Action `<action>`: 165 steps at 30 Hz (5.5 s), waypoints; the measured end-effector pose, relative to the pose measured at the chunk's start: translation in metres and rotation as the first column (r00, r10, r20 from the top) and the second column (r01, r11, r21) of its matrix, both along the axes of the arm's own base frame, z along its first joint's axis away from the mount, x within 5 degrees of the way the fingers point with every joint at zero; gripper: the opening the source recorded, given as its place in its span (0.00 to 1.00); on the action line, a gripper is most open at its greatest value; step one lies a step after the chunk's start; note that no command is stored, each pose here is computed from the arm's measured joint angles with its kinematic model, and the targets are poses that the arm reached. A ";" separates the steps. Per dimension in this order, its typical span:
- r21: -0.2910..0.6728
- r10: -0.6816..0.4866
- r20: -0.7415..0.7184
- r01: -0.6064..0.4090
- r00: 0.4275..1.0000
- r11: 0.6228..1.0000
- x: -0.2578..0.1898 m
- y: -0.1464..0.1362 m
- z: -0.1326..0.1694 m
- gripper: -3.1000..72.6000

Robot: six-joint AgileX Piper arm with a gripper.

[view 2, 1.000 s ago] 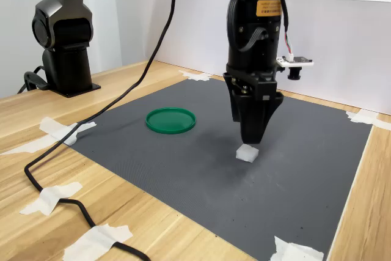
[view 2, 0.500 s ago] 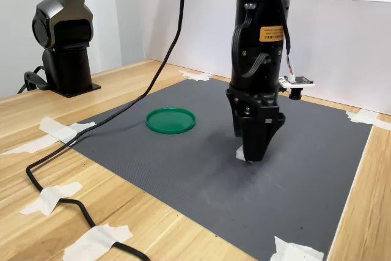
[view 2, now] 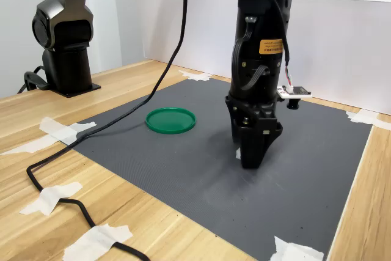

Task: Grasp a white terminal and put it on the green lid.

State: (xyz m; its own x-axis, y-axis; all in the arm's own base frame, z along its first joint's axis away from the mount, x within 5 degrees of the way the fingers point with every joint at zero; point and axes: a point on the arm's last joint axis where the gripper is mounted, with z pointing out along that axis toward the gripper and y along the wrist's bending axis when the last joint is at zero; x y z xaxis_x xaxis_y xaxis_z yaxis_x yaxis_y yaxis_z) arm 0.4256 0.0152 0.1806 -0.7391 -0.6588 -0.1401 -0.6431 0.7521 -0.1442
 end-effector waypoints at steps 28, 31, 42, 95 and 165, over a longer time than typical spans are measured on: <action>0.014 0.070 0.146 -0.073 0.987 0.997 -0.055 0.001 0.063 0.52; 0.023 0.098 0.169 -0.103 0.981 0.994 -0.078 0.002 0.071 0.52; 0.033 0.116 0.156 -0.122 0.981 0.992 -0.141 0.000 0.084 0.52; -0.010 0.156 0.025 -0.156 0.987 0.988 -0.157 -0.004 0.012 0.76; 0.623 -0.597 0.682 0.092 0.423 0.777 -0.369 -0.009 0.036 0.02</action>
